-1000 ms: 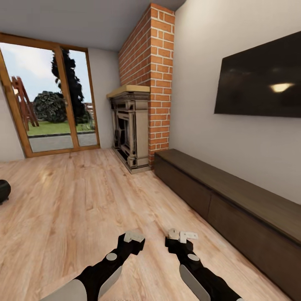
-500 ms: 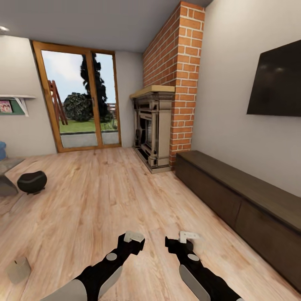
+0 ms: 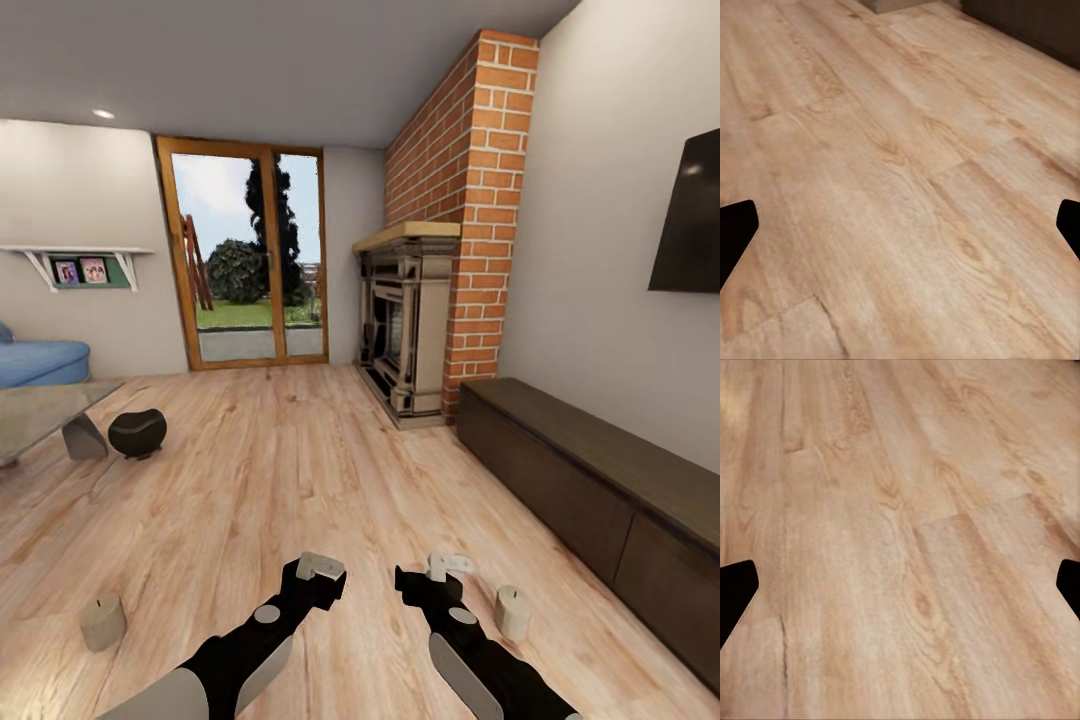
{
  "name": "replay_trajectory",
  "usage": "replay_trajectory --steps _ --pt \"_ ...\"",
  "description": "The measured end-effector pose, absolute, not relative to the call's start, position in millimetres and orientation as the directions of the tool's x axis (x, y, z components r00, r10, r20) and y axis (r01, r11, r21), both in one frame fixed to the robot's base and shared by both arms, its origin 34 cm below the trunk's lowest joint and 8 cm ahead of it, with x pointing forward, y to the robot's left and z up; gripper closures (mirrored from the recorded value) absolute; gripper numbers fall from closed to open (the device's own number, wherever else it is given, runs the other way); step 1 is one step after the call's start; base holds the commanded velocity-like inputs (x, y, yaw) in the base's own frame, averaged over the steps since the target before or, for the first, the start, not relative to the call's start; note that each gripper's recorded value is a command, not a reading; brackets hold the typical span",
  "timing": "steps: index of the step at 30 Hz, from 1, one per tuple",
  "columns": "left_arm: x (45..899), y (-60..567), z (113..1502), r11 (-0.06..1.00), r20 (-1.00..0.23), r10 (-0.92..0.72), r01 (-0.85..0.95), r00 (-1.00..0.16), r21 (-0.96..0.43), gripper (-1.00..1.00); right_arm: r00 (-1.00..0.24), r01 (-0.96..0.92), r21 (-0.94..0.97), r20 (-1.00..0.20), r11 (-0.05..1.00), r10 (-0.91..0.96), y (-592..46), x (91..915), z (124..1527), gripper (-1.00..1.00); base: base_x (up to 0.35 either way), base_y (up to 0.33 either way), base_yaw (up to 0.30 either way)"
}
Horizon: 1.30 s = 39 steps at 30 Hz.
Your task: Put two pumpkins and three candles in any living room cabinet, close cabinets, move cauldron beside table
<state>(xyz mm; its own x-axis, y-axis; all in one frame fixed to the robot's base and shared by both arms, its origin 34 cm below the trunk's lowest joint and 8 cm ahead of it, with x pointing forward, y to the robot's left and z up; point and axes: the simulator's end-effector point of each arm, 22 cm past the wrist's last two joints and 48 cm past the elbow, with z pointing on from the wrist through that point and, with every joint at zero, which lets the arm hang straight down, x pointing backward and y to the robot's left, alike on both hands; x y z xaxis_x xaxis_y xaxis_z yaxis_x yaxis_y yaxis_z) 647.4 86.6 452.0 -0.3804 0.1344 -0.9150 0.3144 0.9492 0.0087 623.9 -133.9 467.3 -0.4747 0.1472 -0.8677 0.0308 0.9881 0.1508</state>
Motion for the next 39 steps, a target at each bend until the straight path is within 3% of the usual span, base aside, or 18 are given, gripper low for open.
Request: replay_trajectory --steps 26,31,39 --pt "657.7 106.6 518.0 0.97 -0.951 0.062 0.245 -0.303 -0.015 -1.0 -0.38 0.015 0.153 -0.913 0.988 0.147 -133.9 624.5 527.6 -1.0 0.0 0.0 0.009" --pt "652.6 160.5 487.0 0.993 -0.916 -0.02 0.099 -0.402 -0.065 -1.0 -0.361 0.011 0.152 -0.921 0.988 0.146 -133.8 624.0 539.2 -1.0 0.0 0.0 0.0" --pt "632.2 195.5 456.9 0.999 -0.831 -0.035 -0.007 -0.555 -0.037 -1.0 -0.35 0.014 0.149 -0.926 0.989 0.144 -136.6 621.6 551.5 -1.0 0.0 0.0 0.0"
